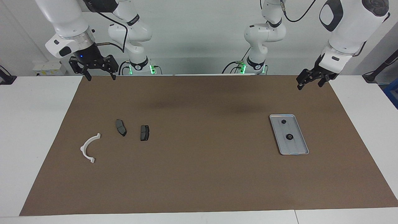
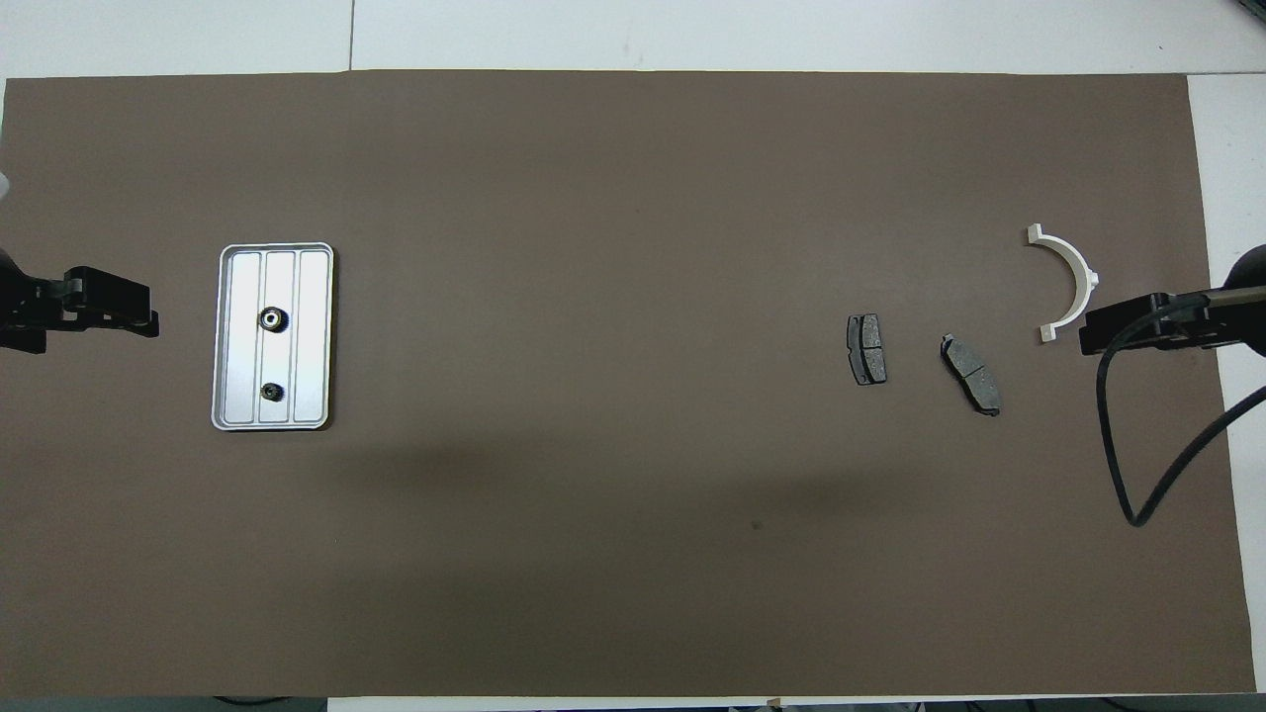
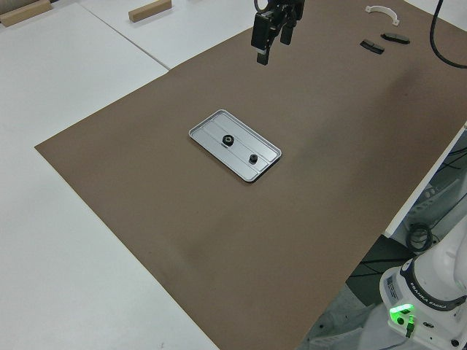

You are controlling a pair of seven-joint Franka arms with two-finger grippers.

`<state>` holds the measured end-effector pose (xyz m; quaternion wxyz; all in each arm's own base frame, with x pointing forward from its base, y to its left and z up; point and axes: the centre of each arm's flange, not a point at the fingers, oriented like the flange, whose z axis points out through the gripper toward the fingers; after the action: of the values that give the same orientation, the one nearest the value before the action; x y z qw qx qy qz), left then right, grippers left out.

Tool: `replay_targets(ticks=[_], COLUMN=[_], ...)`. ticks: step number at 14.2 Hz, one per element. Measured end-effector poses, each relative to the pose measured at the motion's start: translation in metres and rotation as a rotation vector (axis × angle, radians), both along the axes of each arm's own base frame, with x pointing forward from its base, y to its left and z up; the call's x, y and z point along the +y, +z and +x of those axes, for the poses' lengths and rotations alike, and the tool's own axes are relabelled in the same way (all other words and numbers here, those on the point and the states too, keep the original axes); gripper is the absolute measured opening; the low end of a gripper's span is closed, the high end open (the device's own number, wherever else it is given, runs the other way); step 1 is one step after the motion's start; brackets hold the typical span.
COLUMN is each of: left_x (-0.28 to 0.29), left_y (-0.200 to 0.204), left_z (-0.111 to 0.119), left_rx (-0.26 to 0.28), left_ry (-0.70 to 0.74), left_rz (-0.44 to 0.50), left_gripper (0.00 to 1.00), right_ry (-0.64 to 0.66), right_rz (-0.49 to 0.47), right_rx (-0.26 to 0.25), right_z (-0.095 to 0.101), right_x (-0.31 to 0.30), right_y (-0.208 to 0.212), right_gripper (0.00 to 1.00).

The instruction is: Pick bearing gear from pile to tray

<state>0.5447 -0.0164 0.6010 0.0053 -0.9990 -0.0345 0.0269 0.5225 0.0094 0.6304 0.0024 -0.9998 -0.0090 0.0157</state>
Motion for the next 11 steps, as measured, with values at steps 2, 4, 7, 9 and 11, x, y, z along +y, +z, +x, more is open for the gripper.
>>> replay_targets(ticks=[2, 4, 7, 9, 11], left_x=[-0.0005, -0.0006, -0.0005, -0.0005, -0.0005], left_y=[-0.0005, -0.0009, -0.001, -0.0011, -0.0011], left_z=[-0.0003, -0.0006, -0.0008, -0.0008, -0.0009], left_rx=[0.003, 0.005, 0.007, 0.008, 0.008], left_ry=[-0.001, -0.001, -0.001, -0.001, -0.001], left_rz=[0.0, 0.0, 0.0, 0.0, 0.0], left_gripper=[1.0, 1.0, 1.0, 1.0, 1.0], right_ry=[0.0, 0.0, 0.0, 0.0, 0.0], right_rz=[0.0, 0.0, 0.0, 0.0, 0.0], right_rx=[0.0, 0.0, 0.0, 0.0, 0.0], right_z=[0.0, 0.0, 0.0, 0.0, 0.0], right_x=[0.0, 0.0, 0.0, 0.0, 0.0], right_y=[0.0, 0.0, 0.0, 0.0001, 0.0001], right_gripper=[1.0, 1.0, 1.0, 1.0, 1.0])
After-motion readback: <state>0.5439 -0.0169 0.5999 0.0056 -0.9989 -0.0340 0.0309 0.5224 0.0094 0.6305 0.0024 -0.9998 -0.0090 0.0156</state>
